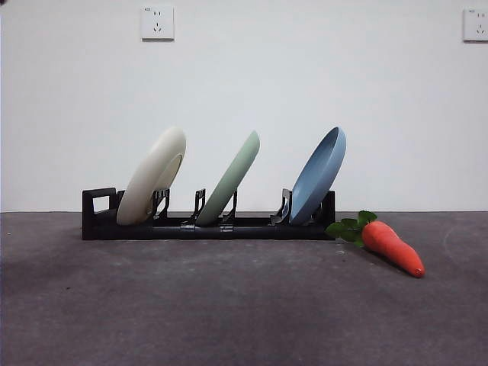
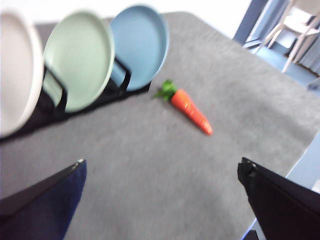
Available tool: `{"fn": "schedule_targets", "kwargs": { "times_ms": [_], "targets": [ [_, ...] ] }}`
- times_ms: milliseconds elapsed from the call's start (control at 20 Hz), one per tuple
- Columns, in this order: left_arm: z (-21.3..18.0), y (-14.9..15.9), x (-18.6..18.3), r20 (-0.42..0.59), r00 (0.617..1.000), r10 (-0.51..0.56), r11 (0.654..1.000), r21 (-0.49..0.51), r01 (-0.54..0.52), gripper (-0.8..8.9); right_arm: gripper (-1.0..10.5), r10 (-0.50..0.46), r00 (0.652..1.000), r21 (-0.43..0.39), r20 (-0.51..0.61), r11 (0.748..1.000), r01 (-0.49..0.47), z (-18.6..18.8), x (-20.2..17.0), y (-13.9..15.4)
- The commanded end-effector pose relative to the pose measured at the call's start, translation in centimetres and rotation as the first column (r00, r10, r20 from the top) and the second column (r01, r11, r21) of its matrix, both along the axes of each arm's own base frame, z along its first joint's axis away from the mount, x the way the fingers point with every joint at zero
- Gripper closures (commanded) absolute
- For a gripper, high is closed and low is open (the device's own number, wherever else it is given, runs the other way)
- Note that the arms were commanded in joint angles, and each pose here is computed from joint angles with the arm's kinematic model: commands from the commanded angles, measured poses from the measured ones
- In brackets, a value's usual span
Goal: Take the green plate from the plate rack,put the plate on the table,take the carrot from the table,put the carrot in the plate
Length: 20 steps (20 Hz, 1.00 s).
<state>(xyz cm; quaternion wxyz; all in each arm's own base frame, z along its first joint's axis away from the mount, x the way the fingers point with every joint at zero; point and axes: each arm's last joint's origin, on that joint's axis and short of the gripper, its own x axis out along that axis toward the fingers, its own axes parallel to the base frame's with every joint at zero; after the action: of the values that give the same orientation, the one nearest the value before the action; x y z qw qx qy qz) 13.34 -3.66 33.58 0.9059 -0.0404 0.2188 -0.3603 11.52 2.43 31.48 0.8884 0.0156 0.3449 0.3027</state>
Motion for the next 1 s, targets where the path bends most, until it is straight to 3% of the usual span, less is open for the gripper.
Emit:
{"fn": "schedule_targets", "kwargs": {
  "times_ms": [50,300,500,750,1000],
  "targets": [
    [1.4,-1.1,2.1,0.016,1.0,-0.02,1.0,0.013,0.019,3.01,3.5,-0.004,1.0,0.003,-0.017,1.0,0.004,-0.1,0.4,0.1],
    [3.4,-6.3,8.2,0.074,0.996,-0.055,0.997,0.064,0.05,3.01,3.5,-0.004,0.999,0.001,-0.042,1.0,0.004,-0.4,1.0,0.1],
    [2.8,-11.1,14.0,0.088,0.995,-0.038,0.993,0.115,0.028,3.02,3.5,-0.006,0.999,0.002,-0.05,1.0,0.006,-0.5,1.2,0.1],
    [-1.1,-15.5,21.1,0.07,0.997,-0.036,0.989,0.149,0.025,3.02,3.5,-0.008,0.999,0.004,-0.053,1.0,0.008,-0.5,1.2,0.1],
    [-5.7,-17.5,25.1,0.093,0.995,0.022,0.98,0.194,-0.039,3.02,3.5,-0.01,0.998,0.005,-0.055,1.0,0.01,-0.5,1.2,0.1]
  ]
}}
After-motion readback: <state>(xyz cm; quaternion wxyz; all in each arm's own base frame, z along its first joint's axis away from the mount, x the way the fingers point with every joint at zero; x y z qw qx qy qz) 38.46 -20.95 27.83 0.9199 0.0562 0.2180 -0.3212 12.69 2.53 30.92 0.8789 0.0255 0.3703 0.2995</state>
